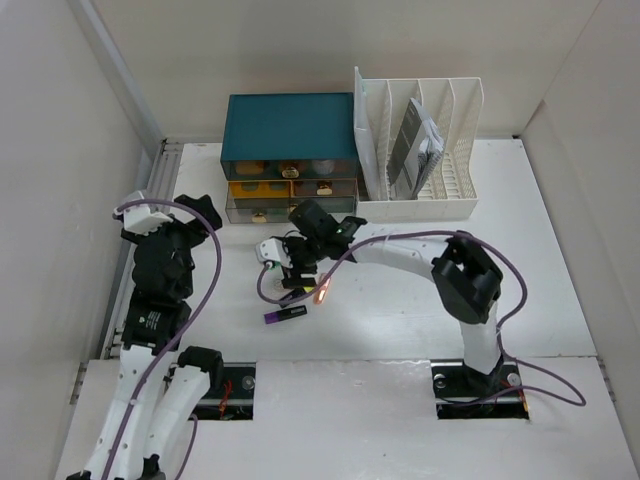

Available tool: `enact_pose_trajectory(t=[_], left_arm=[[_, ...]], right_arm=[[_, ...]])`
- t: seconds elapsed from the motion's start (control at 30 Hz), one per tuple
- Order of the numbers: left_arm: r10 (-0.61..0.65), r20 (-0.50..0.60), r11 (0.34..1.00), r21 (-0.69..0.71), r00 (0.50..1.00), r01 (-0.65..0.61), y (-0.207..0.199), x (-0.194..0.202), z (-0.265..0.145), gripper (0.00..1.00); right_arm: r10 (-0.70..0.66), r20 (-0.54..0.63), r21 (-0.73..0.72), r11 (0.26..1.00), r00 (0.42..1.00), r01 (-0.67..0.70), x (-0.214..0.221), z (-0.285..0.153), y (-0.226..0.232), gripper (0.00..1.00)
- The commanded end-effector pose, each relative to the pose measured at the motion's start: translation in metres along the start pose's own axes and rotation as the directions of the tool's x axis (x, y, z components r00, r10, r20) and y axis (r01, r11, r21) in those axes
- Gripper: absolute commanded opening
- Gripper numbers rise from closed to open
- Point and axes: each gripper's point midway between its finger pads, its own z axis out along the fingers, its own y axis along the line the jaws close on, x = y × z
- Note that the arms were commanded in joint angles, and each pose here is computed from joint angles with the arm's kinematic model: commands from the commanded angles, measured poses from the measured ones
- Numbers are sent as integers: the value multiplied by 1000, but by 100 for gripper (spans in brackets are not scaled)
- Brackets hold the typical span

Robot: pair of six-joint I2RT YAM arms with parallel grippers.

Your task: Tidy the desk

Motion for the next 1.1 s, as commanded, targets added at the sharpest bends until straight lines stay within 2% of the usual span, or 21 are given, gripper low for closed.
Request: enact_pose_trajectory(t=[0.0, 0.23, 0.63, 0.8, 0.83, 1.0, 1.03, 1.07], left_arm=[[-9, 16, 999, -38, 1000, 10, 7, -1, 2, 97], [-27, 30, 999, -20, 999, 28, 4, -6, -3, 97], [-34, 32, 999, 13, 999, 34, -1, -8, -7, 97], [-34, 32, 999, 13, 999, 34, -1, -8, -7, 97], [-34, 32, 999, 13, 999, 34, -1, -8, -7, 97], [-34, 32, 999, 13, 999, 34, -1, -8, -7, 97], [-34, 32, 999, 13, 999, 34, -1, -8, -7, 97], [-34, 32, 999, 13, 999, 34, -1, -8, -7, 97]], right_arm=[[-40, -2, -30, 999, 999, 40, -11, 14, 5, 79], [-25, -28, -94, 995, 999, 23, 2, 41, 20, 78], [21, -19, -66, 998, 1000, -22, -4, 51, 7, 74], [41, -51, -67, 997, 998, -44, 9, 61, 7, 66], [51, -60, -62, 997, 997, -54, 11, 64, 6, 62], [62, -78, -51, 997, 995, -66, 19, 67, 6, 52], [72, -81, -52, 996, 994, -76, 22, 68, 8, 49], [76, -87, -57, 995, 993, -81, 25, 69, 11, 42]])
